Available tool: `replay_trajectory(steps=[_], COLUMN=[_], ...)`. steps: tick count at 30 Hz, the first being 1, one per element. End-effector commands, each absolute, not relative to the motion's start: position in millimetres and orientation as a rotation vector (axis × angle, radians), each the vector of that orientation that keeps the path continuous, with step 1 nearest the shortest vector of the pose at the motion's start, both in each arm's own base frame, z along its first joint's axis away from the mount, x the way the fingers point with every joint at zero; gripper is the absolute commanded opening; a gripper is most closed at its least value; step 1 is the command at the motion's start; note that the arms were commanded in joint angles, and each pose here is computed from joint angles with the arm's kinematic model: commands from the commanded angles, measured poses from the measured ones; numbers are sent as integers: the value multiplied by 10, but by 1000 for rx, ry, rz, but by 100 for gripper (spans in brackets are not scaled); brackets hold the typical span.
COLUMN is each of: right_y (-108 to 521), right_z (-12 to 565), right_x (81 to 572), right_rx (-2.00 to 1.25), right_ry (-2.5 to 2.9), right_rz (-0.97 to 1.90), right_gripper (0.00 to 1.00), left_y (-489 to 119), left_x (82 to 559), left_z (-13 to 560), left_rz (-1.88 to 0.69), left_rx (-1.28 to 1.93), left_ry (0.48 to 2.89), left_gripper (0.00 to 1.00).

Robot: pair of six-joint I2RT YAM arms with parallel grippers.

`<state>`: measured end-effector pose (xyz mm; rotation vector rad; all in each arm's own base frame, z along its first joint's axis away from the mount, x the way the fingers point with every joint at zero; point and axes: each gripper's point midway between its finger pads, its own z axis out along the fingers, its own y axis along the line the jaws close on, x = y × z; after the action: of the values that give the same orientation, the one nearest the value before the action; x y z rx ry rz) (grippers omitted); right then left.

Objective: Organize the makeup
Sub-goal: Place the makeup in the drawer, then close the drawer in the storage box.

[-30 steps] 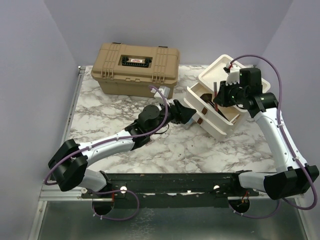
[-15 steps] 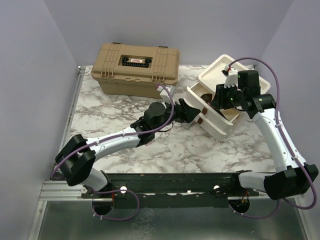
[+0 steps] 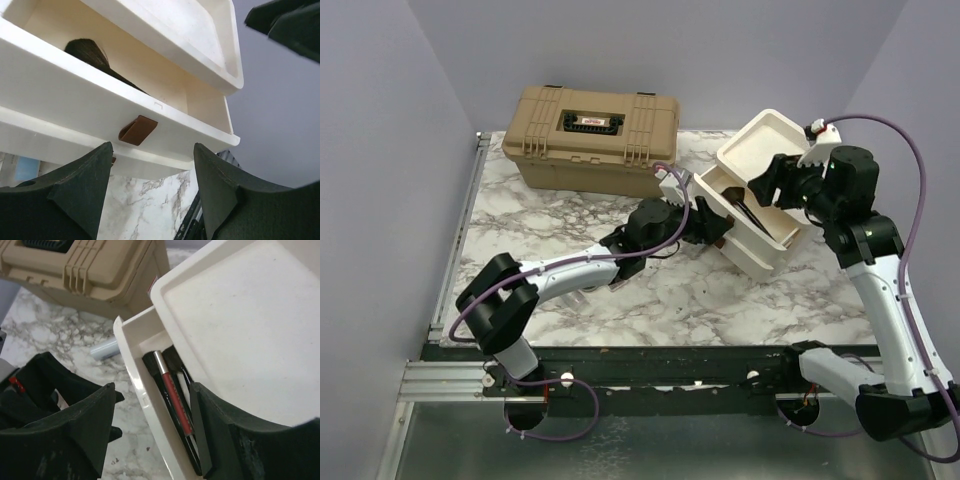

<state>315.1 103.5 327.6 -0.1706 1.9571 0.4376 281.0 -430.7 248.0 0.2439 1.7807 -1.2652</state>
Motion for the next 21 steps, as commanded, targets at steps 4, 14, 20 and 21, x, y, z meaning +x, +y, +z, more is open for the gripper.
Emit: replay_trajectory(steps=[4, 14, 20, 21], right_y=[845, 1141, 1111, 1111], right_z=[3084, 2784, 2737, 2725], right_x=[3411, 3433, 3412, 3412], right_rx=[13, -21, -25, -22], right_ry=[2019, 2136, 2151, 2157], right_rz=[330, 510, 488, 487], right_gripper=[68, 69, 69, 69], left_y=[-4550, -4760, -4890, -4905], left_x=[2884, 2958, 2960, 2970], left_z=[2400, 2271, 2113, 2109], left_rz=[-1259, -1269, -1278, -1277], left_rx=[343, 399, 437, 441], left_ry=[1788, 1797, 1812, 1808], left_gripper=[65, 61, 55, 55])
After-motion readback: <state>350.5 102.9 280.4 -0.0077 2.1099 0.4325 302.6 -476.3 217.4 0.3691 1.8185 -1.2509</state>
